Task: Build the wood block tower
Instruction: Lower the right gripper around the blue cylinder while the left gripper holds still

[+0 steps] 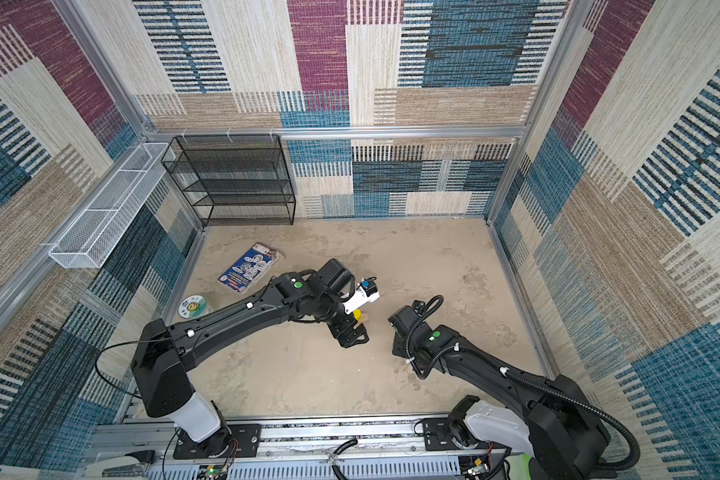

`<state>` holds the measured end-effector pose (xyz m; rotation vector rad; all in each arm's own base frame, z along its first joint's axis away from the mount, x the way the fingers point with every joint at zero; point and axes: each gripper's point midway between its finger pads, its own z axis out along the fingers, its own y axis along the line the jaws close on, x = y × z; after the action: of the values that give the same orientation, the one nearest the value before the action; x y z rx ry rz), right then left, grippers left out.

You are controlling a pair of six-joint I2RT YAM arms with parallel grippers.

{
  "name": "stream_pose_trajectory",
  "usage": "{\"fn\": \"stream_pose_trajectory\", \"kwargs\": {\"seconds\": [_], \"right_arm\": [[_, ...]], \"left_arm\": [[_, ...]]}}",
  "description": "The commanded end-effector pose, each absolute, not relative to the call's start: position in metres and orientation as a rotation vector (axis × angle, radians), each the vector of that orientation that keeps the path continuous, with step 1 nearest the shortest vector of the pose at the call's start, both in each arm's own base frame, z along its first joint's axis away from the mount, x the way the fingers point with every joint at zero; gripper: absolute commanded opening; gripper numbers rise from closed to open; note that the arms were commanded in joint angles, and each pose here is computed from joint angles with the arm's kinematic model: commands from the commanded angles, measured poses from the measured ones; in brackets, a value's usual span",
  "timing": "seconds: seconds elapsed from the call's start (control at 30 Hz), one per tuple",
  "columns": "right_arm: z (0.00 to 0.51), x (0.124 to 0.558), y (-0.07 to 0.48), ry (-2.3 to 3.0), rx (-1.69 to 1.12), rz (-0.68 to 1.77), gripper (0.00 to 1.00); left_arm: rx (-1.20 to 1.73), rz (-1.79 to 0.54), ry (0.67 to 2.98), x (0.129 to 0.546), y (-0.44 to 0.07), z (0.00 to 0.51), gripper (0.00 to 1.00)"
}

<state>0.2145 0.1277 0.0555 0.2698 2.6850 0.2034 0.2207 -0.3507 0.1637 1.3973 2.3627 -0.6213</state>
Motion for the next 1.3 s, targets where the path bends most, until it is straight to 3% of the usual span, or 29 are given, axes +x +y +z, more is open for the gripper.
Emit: {"fn": "stream_pose_trajectory", "kwargs": {"seconds": [0.0, 0.2, 0.43, 0.8, 1.27], "right_arm": [[0.059, 0.223, 0.134, 2.660, 0.252, 0.229, 0.48], [0.056, 0.223, 0.134, 2.668, 0.247, 0.224, 0.49], [0.054, 0.225, 0.136, 2.671, 0.227, 0.223, 0.44], [0.050, 0.226, 0.134, 2.688, 0.218, 0.189, 0.48], [0.047, 0.222, 0.133, 2.696, 0.220, 0.194, 0.45]], "left_arm": [[1.430, -0.561, 2.385, 0.219, -0.341, 0.160, 0.94], [1.427, -0.592, 2.380, 0.217, -0.342, 0.164, 1.00], [1.413, -0.569, 2.370, 0.219, -0.340, 0.168, 1.00], [1.412, -0.590, 2.364, 0.217, -0.340, 0.172, 1.00], [1.407, -0.604, 2.346, 0.215, -0.340, 0.179, 1.00]]}}
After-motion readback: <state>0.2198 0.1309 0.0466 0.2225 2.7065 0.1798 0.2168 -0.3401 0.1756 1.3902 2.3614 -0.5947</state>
